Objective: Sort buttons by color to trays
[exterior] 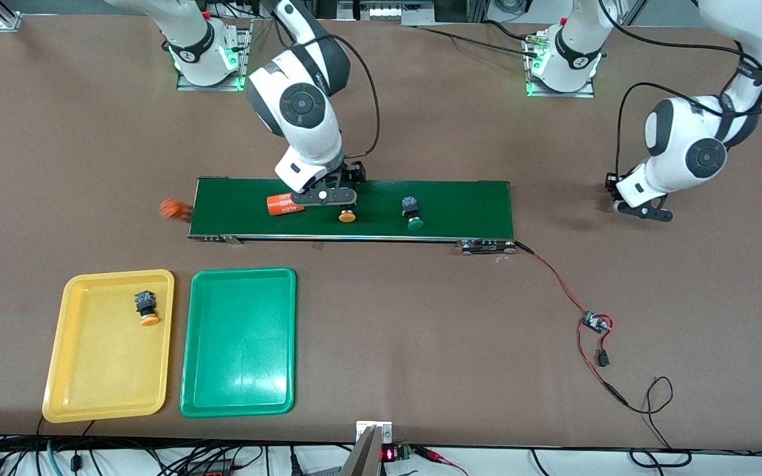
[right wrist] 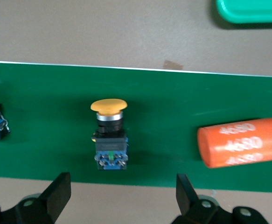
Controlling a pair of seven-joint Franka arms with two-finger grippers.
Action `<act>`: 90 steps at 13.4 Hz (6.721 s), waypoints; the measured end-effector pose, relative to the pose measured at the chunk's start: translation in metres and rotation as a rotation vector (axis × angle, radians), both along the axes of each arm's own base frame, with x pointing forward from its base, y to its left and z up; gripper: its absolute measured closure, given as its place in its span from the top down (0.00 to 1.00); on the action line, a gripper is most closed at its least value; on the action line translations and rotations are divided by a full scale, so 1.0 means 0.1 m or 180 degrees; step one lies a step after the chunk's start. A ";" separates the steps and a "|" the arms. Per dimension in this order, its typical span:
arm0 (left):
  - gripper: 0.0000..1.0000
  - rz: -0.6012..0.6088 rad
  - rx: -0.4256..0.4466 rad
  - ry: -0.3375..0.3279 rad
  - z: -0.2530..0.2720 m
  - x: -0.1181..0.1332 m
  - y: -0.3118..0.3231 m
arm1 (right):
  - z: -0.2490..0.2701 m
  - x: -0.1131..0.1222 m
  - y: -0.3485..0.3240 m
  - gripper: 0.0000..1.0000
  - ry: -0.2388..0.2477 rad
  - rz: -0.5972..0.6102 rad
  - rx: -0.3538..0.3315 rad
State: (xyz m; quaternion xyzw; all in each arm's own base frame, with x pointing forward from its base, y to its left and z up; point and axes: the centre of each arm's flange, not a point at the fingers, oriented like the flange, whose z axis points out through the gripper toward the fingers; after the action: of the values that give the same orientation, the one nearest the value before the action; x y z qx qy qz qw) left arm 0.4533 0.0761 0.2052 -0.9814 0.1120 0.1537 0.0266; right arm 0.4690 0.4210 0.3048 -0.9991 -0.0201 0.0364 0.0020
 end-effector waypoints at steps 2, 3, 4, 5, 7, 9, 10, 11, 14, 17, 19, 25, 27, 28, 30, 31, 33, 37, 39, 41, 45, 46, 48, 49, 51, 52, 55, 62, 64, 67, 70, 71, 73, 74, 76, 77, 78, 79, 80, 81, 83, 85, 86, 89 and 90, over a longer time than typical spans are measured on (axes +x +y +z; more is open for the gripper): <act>0.41 -0.0197 0.0017 0.0064 0.37 0.33 -0.31 | -0.13 0.01 0.00 1.00 0.0011 -0.0009 -0.0014; 0.41 -0.0318 -0.0003 0.0069 0.53 0.48 -0.55 | -0.19 0.03 -0.01 1.00 0.0005 -0.0016 -0.0013; 0.41 -0.0413 -0.0070 0.0050 0.66 0.58 -0.84 | -0.25 0.03 -0.01 1.00 0.0009 -0.0021 -0.0019; 0.41 -0.0425 -0.0176 0.0015 0.76 0.64 -1.16 | -0.32 0.04 -0.01 1.00 0.0015 -0.0025 -0.0027; 0.41 -0.0176 -0.0438 -0.0017 0.84 0.67 -1.71 | -0.46 0.05 -0.02 1.00 0.0025 -0.0037 -0.0041; 0.41 0.0198 -0.0729 0.0053 0.83 0.69 -2.13 | -0.57 0.06 -0.04 1.00 0.0057 -0.0046 -0.0073; 0.41 0.0407 -0.0907 0.0107 0.80 0.69 -2.33 | -0.61 0.06 -0.05 1.00 0.0069 -0.0050 -0.0084; 0.41 0.0571 -0.1076 0.0138 0.74 0.70 -2.51 | -0.63 0.07 -0.06 0.95 0.0079 -0.0056 -0.0092; 0.41 0.0675 -0.1299 0.0006 0.47 0.70 -2.98 | -0.65 0.09 -0.13 0.74 0.0131 -0.0090 -0.0134; 0.41 0.0653 -0.1327 0.0004 0.30 0.65 -3.18 | -0.60 0.13 -0.19 0.41 0.0151 -0.0129 -0.0148; 0.57 0.0660 -0.1332 -0.0001 0.30 0.67 -3.18 | -0.52 0.22 -0.27 0.41 0.0120 -0.0209 -0.0125; 1.00 0.0644 -0.1330 0.0004 1.03 0.81 -2.92 | 0.20 1.28 -1.44 0.41 -0.0190 -0.0820 0.0069; 1.00 0.0570 -0.1147 0.0023 1.44 0.78 -2.63 | 0.28 1.60 -2.13 0.41 -0.0206 -0.0698 0.0059; 1.00 0.0452 -0.0909 -0.0023 1.61 0.78 -2.42 | 0.25 1.72 -2.50 0.41 -0.0203 -0.0585 0.0040; 1.00 0.0193 -0.0343 -0.0160 1.90 0.82 -2.04 | 0.12 1.87 -3.24 0.41 -0.0176 -0.0300 -0.0098; 1.00 0.0170 -0.0177 -0.0255 2.04 0.85 -1.87 | 0.06 1.91 -3.55 0.41 -0.0159 -0.0142 -0.0180; 1.00 0.0313 -0.0053 -0.0432 2.30 0.91 -1.46 | -0.04 2.02 -4.12 0.41 -0.0128 0.0200 -0.0236; 1.00 0.0312 -0.0045 -0.0461 3.05 0.73 -1.11 | -0.42 2.27 -4.87 0.41 -0.0075 0.0769 -0.0198; 1.00 0.0313 -0.0034 -0.0410 3.48 0.69 -1.12 | -0.64 2.35 -5.03 0.41 -0.0116 0.0908 -0.0105; 1.00 0.0325 -0.0045 -0.0494 3.72 0.71 -1.11 | -0.84 2.39 -5.27 0.41 -0.0260 0.1114 0.0004; 1.00 0.0357 -0.0066 -0.0654 3.74 0.84 -1.05 | -1.02 2.39 -5.45 0.41 -0.0330 0.1334 0.0061; 1.00 0.0362 -0.0073 -0.0716 3.75 0.88 -1.04 | -1.08 2.39 -5.51 0.41 -0.0386 0.1410 0.0106; 1.00 0.0365 -0.0070 -0.0805 3.83 0.91 -1.02 | -1.16 2.41 -5.67 0.46 -0.0492 0.1481 0.0214; 1.00 0.0369 -0.0066 -0.0843 3.88 0.92 -1.01 | -1.17 2.42 -5.72 0.56 -0.0522 0.1471 0.0239; 1.00 0.0371 -0.0066 -0.0874 3.93 0.92 -1.00 | -1.10 2.46 -5.71 0.75 -0.0540 0.1449 0.0297; 1.00 0.0370 -0.0067 -0.0876 3.93 0.92 -1.01 | -1.03 2.48 -5.67 0.87 -0.0534 0.1370 0.0408; 1.00 0.0359 -0.0068 -0.0878 3.93 0.92 -1.03 | -0.56 2.44 -5.56 1.00 -0.0434 0.1229 0.0752; 1.00 0.0325 -0.0072 -0.0879 3.94 0.92 -1.08 | 0.51 2.21 -5.00 1.00 -0.0295 0.1452 0.0921; 1.00 0.0322 -0.0072 -0.0872 3.94 0.92 -1.08 | 0.61 2.09 -4.63 1.00 -0.0210 0.1324 0.0926; 1.00 0.0292 -0.0076 -0.0872 3.94 0.92 -1.14 | 0.74 1.85 -3.92 1.00 -0.0019 0.0895 0.0896; 1.00 0.0214 -0.0085 -0.0875 3.95 0.90 -1.27 | 0.69 1.55 -3.09 1.00 0.0247 0.0523 0.0819; 1.00 0.0201 -0.0086 -0.0875 3.95 0.90 -1.29 | 0.67 1.47 -2.83 1.00 0.0311 0.0420 0.0783; 1.00 0.0199 -0.0086 -0.0876 3.95 0.90 -1.30 | 0.63 1.33 -2.37 1.00 0.0416 0.0190 0.0704; 1.00 0.0199 -0.0086 -0.0876 3.95 0.90 -1.30 | 0.62 1.26 -2.18 1.00 0.0457 0.0099 0.0666; 1.00 0.0200 -0.0086 -0.0877 3.95 0.90 -1.30 | 0.58 1.13 -1.87 1.00 0.0504 0.0019 0.0584; 1.00 0.0201 -0.0086 -0.0877 3.95 0.90 -1.29 | 0.55 1.06 -1.73 1.00 0.0495 0.0041 0.0500; 1.00 0.0202 -0.0086 -0.0877 3.95 0.90 -1.29 | 0.50 0.98 -1.60 1.00 0.0469 0.0063 0.0397; 1.00 0.0204 -0.0086 -0.0877 3.95 0.90 -1.29 | 0.44 0.89 -1.46 1.00 0.0448 0.0053 0.0316; 1.00 0.0205 -0.0086 -0.0878 3.95 0.90 -1.29 | 0.39 0.80 -1.32 1.00 0.0439 0.0035 0.0266; 1.00 0.0206 -0.0086 -0.0878 3.95 0.90 -1.28 | 0.35 0.72 -1.20 1.00 0.0430 0.0017 0.0238; 1.00 0.0207 -0.0085 -0.0878 3.95 0.90 -1.28 | 0.27 0.56 -0.99 1.00 0.0396 0.0035 0.0165; 1.00 0.0208 -0.0085 -0.0878 3.95 0.90 -1.28 | 0.13 0.42 -0.88 1.00 0.0307 0.0137 -0.0018; 1.00 0.0208 -0.0085 -0.0878 3.95 0.90 -1.28 | 0.05 0.37 -0.89 1.00 0.0292 0.0178 -0.0071; 1.00 0.0208 -0.0085 -0.0879 3.95 0.90 -1.28 | -0.14 0.31 -0.98 1.00 0.0249 0.0238 -0.0171; 1.00 0.0208 -0.0085 -0.0879 3.95 0.90 -1.28 | -0.16 0.30 -0.98 1.00 0.0236 0.0242 -0.0171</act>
State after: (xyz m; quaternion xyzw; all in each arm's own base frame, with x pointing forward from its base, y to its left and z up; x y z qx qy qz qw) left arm 0.5438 -0.0520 0.6004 -0.9966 0.0772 0.0164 0.0236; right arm 0.4989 0.3228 0.2884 -0.9953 -0.0570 0.0740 -0.0254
